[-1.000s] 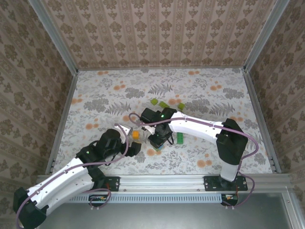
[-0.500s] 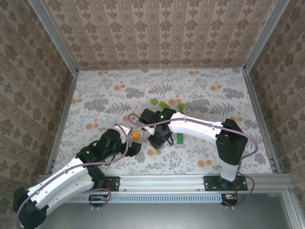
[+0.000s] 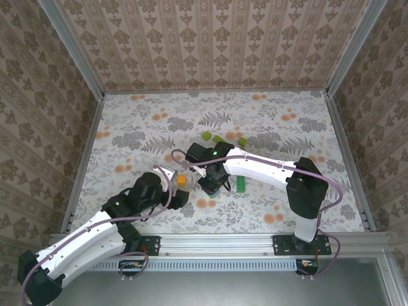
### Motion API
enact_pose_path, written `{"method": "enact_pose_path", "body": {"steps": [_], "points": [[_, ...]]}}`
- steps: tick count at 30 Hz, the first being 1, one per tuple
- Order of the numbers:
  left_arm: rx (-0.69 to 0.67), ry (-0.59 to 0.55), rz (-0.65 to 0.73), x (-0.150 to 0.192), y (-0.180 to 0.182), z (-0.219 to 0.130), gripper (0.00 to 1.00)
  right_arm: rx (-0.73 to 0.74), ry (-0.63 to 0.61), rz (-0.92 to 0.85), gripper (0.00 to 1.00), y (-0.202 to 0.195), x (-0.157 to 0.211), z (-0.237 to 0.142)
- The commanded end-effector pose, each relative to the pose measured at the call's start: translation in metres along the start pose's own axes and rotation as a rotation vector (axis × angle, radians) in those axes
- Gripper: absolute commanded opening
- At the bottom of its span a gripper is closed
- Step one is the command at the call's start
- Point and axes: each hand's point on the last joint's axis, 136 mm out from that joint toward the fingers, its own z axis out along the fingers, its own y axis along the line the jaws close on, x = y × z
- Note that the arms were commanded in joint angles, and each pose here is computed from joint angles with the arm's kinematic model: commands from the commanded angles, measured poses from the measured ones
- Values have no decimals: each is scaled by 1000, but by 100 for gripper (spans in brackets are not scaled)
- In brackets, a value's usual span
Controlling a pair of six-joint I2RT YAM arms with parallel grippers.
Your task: Assemble a carrot with lego
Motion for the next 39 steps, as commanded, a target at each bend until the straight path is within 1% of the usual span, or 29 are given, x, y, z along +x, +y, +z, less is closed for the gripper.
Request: {"method": "enact_pose_path", "body": {"steps": [1, 7, 11, 16, 24, 31, 34, 39], "points": [[13, -20, 28, -4, -4, -1, 90, 74, 10, 55, 27, -23, 2, 0], [14, -20, 28, -4, -4, -1, 90, 43, 11, 73, 27, -25, 5, 4], [12, -20, 28, -4, -4, -1, 90, 33, 25, 70, 30, -24, 7, 9], [12, -20, 28, -4, -4, -1, 90, 10, 11, 78, 39, -24, 5, 7], [11, -19, 28, -4, -3, -1, 90, -51, -72, 92, 52, -22, -4, -15], [13, -19, 26, -4, -4, -1, 90, -91, -126, 71, 68, -17, -9, -33], [13, -18, 28, -4, -4, 0, 90, -89, -150, 63, 71, -18, -9, -44], [13, -18, 28, -4, -4, -1, 90, -24, -198, 103, 72, -41, -7, -64]]}}
